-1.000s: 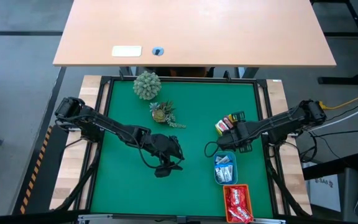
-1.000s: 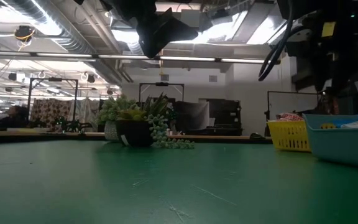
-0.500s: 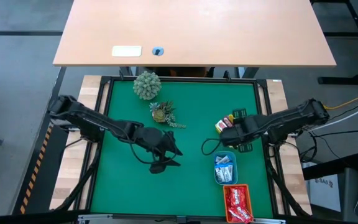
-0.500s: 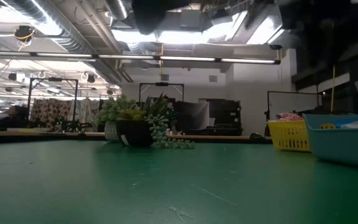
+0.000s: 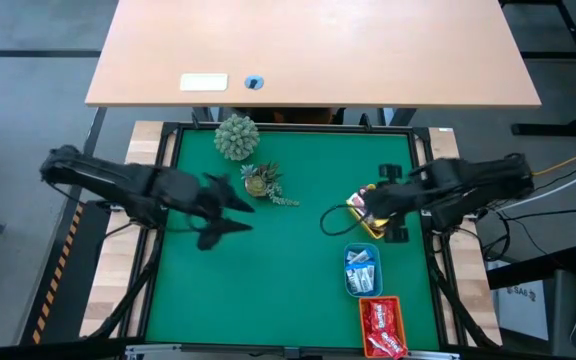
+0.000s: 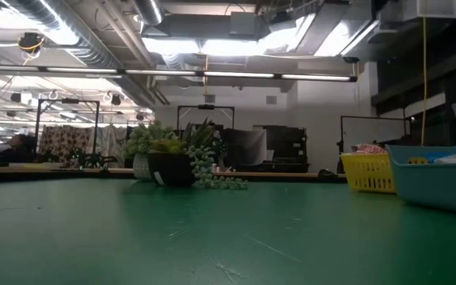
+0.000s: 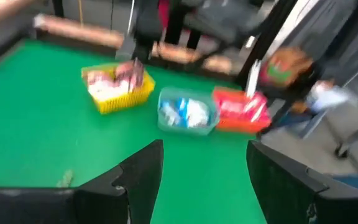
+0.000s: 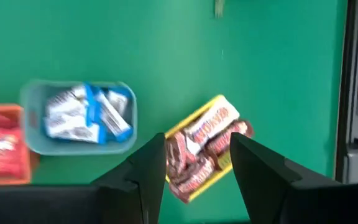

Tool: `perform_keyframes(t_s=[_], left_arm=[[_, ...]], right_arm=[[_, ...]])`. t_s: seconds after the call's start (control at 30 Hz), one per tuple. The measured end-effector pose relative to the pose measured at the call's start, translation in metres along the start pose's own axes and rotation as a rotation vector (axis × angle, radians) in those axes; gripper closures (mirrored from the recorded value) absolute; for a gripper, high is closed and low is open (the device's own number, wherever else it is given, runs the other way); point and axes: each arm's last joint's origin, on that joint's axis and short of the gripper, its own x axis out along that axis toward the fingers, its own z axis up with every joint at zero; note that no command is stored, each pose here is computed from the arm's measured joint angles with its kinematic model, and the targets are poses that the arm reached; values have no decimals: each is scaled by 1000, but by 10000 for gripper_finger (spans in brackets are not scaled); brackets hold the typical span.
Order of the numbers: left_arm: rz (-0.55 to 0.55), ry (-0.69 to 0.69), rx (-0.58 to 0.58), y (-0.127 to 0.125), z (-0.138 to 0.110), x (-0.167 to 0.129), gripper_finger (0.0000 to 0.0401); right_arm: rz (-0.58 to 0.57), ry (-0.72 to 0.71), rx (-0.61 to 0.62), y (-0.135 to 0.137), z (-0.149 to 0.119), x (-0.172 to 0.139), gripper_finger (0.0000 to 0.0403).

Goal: Sort candy
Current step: Return to Home Position

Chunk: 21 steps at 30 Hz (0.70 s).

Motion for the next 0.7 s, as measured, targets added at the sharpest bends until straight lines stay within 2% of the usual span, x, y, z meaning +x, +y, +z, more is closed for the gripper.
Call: perform_keyframes(t_s=[0.13, 0.37, 0.5, 0.7], left_arm=[[-41, -109, -14, 3, 9, -45, 178], [-53, -279, -37, 10, 13, -104, 178], [-20, -346, 80, 15, 11, -126, 178], [11, -317, 216, 21, 0, -145, 178]], right_arm=[[43, -128, 46, -9, -15, -34, 228], [94, -306, 183, -27, -63, -78, 228], [95, -376, 321, -34, -82, -90, 228], [-24, -435, 338, -38, -95, -83, 229]])
